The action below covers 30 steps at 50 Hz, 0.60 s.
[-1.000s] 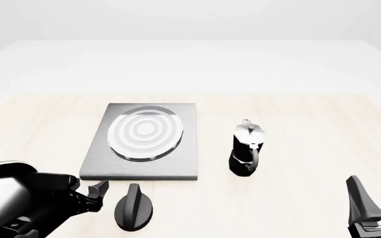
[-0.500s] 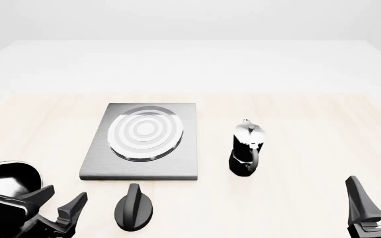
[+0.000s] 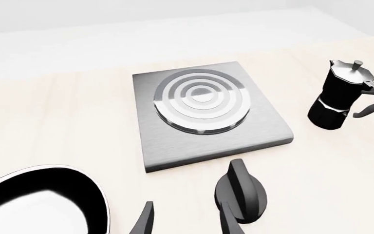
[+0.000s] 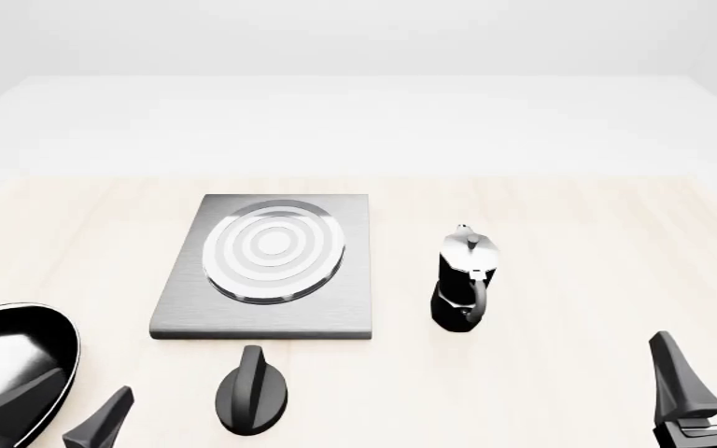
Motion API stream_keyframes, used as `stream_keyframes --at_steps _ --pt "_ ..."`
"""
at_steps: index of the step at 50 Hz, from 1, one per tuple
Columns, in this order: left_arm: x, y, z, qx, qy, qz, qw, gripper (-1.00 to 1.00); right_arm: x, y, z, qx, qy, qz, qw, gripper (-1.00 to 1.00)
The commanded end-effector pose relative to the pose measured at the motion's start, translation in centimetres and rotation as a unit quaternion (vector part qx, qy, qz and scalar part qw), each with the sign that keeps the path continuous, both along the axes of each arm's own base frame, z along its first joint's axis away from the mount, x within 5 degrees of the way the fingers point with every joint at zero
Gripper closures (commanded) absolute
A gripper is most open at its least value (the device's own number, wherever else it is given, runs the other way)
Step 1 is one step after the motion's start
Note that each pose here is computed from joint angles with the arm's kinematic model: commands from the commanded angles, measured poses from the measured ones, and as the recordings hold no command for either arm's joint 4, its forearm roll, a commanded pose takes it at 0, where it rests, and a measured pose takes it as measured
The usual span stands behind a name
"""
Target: Turn on the stove.
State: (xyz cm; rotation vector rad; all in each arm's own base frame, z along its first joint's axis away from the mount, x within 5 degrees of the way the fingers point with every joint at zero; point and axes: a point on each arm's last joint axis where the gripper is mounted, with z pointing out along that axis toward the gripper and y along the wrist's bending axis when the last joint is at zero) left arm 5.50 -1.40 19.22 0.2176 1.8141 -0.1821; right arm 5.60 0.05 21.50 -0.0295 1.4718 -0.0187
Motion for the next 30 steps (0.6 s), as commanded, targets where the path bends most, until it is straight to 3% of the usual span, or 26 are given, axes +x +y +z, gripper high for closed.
stream_keyframes --at_steps 1,30 --pt "-0.4 0.2 0.0 0.002 -0.013 0.009 0.9999 -1.0 0.0 0.0 0.0 -0.002 0.002 0.002 1.0 -1.0" --pt "-0.7 0.4 2.6 -0.006 -0.047 0.019 0.9987 -1.0 0.1 0.1 -0.2 -0.008 0.008 0.006 0.9999 -1.0"
